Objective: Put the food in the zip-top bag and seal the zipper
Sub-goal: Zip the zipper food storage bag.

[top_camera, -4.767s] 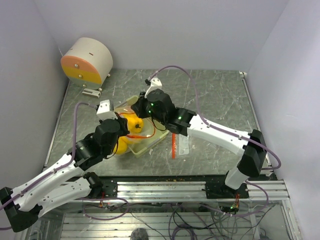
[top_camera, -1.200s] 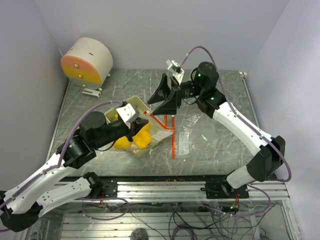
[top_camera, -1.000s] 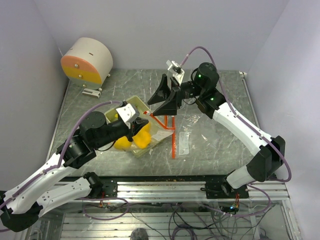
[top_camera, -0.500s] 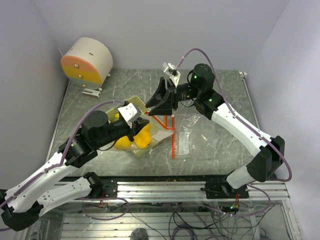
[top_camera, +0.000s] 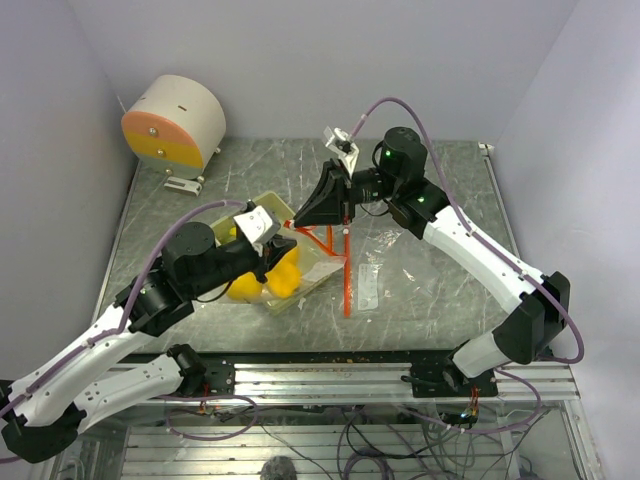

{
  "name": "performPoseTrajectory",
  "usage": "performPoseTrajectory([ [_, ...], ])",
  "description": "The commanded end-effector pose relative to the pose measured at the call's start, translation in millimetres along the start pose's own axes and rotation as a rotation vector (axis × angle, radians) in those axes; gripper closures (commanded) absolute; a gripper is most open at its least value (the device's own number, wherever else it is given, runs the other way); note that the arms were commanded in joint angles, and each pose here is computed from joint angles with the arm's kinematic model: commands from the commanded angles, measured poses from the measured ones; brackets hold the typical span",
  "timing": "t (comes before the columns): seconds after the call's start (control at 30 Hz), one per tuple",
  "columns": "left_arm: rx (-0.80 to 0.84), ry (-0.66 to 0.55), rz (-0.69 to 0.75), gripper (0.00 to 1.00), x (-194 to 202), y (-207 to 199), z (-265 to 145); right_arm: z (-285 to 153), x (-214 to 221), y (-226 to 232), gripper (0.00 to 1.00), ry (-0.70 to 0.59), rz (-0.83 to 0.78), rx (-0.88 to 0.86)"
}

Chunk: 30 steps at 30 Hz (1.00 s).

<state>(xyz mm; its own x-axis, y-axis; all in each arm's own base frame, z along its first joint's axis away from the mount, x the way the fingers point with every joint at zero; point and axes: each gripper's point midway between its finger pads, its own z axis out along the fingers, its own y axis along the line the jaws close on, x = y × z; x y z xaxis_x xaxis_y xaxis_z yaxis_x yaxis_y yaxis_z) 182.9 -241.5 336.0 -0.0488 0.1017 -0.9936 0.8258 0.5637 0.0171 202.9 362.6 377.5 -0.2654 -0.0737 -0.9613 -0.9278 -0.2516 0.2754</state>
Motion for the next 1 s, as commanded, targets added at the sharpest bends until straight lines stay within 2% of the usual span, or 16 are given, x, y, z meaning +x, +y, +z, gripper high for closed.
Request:
performPoseTrajectory([
  [0.0, -0.023, -0.061, -0.005, 0.93, -17.1, 2.4, -9.5, -0.5, 2.8, -5.6, 1.00, 0.020, -0.009, 0.028],
  [0.4, -0.074, -0.069, 0.009, 0.93, -20.0, 10.5, -25.8, -5.5, 29.3, -25.8, 1.00, 0.096, -0.026, 0.099],
  [0.43, -0.075, -0.071, 0.009, 0.93, -19.9, 10.7, -26.2, -4.9, 28.1, -26.6, 0.96, 0.091, -0.028, 0.099],
  [0.47, -0.074, -0.075, 0.010, 0.93, -20.2, 10.4, -26.7, -4.7, 26.9, -27.7, 0.87, 0.086, -0.026, 0.101],
  [0.6, -0.049, -0.060, 0.009, 0.93, -15.6, 6.2, -22.5, -2.1, 12.9, -19.4, 0.71, 0.050, -0.055, 0.046],
  [0.8, -0.034, -0.054, 0.016, 0.93, -11.2, 3.9, -21.5, -2.1, -18.1, 4.3, 0.54, -0.022, -0.097, -0.045],
  [0.97, -0.048, -0.075, 0.025, 0.93, -14.6, 6.2, -25.7, 0.3, -24.5, 16.8, 0.46, -0.035, 0.002, -0.158],
])
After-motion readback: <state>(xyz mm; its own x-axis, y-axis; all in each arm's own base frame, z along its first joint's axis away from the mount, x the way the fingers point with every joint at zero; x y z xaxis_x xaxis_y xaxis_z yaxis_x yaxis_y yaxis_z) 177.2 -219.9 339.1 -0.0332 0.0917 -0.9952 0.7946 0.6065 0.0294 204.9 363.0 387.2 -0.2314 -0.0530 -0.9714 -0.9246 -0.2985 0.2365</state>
